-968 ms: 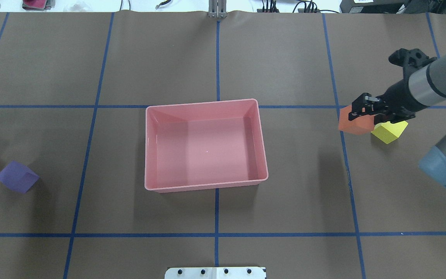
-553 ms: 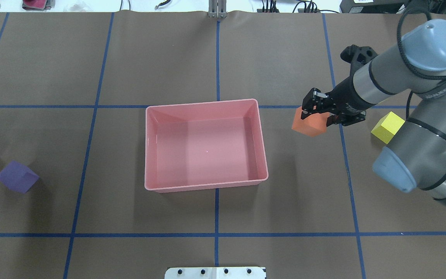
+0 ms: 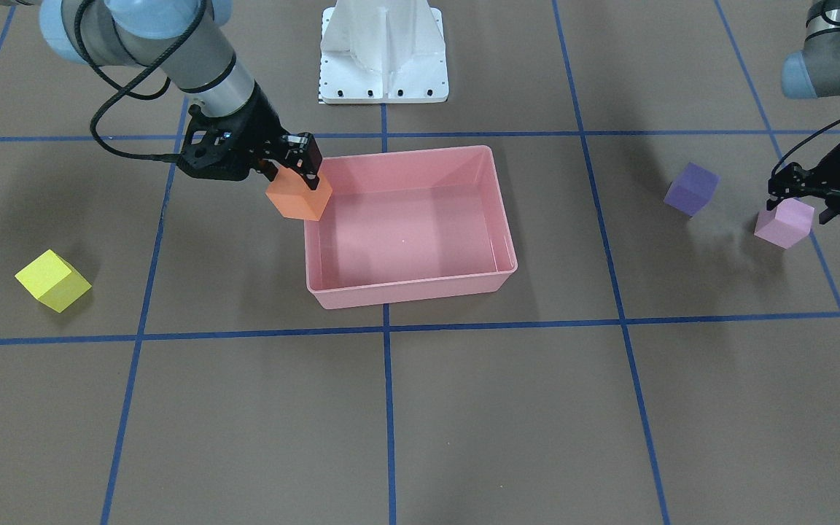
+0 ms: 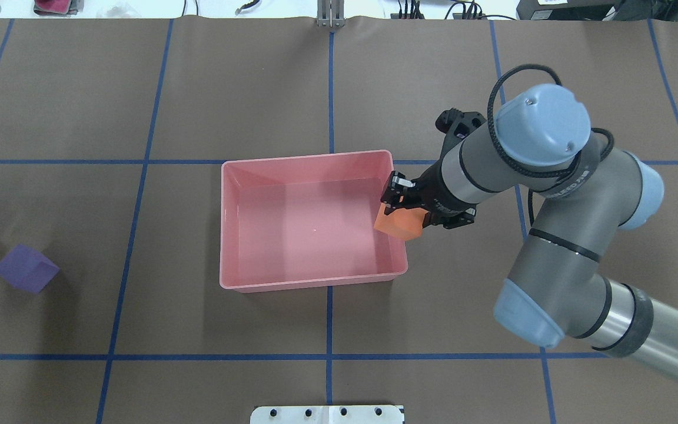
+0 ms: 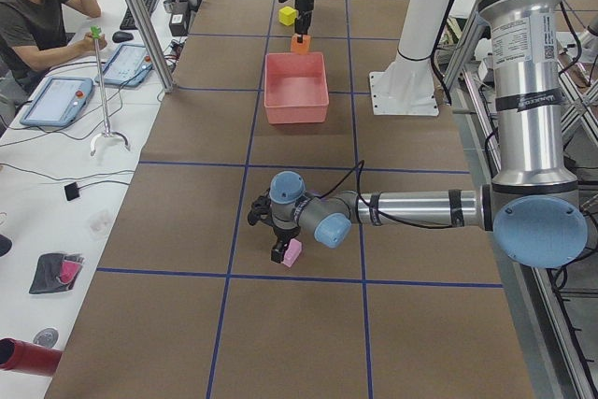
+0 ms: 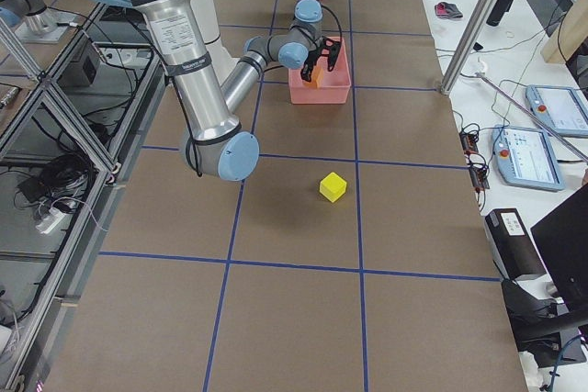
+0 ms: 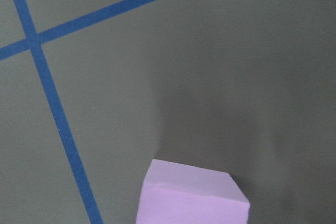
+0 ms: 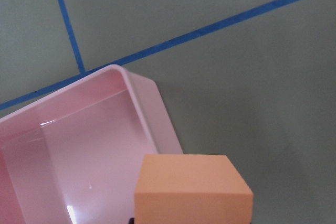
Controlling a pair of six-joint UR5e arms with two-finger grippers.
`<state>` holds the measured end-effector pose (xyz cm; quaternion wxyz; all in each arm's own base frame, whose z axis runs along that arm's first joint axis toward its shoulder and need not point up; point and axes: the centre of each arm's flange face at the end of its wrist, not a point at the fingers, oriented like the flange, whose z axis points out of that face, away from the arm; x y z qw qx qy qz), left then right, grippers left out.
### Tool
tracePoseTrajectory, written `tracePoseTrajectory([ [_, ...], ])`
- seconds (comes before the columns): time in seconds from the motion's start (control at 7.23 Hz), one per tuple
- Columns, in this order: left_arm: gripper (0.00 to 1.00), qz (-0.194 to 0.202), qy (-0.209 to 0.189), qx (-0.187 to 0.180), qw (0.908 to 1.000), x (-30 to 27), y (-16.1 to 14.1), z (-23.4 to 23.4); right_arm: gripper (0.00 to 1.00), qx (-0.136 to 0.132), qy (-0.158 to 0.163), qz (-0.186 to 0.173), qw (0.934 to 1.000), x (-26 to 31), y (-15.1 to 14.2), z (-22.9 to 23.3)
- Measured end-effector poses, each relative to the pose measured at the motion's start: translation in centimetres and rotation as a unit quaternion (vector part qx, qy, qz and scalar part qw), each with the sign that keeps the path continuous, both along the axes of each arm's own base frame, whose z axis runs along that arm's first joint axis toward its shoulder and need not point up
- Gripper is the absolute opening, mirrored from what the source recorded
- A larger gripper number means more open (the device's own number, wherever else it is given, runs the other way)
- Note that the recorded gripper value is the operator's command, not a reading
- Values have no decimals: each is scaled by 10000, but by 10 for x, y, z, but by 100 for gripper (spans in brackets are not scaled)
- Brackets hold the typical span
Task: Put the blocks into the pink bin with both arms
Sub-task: 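Carry the orange cube with the right gripper into the pink bin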
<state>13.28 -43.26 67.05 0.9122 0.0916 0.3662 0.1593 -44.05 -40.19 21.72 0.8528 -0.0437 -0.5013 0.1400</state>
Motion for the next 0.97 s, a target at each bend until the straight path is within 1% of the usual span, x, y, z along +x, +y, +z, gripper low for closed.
tracePoseTrajectory([
  [0.14,83,37,-15,-24,10000,3,1,3,0,28,41,-27,10000,-21,17,-5],
  [0.28,65,64,-30,-49,10000,5,2,7,0,83,133,-56,9999,-43,35,-3],
  [0.41,27,80,-36,-60,9999,7,1,8,0,120,233,-95,9996,-58,48,2],
  [0.55,0,83,-34,-60,9999,8,1,8,0,132,289,-141,9994,-68,57,5],
  [0.69,0,83,-31,-53,9999,8,0,7,30,133,320,-183,9992,-75,62,6],
  [0.83,0,83,-24,-43,10000,9,-2,6,99,134,344,-191,9991,-81,62,7],
  [0.97,0,78,-16,-34,10000,10,-3,4,100,158,364,-139,9991,-83,60,6],
])
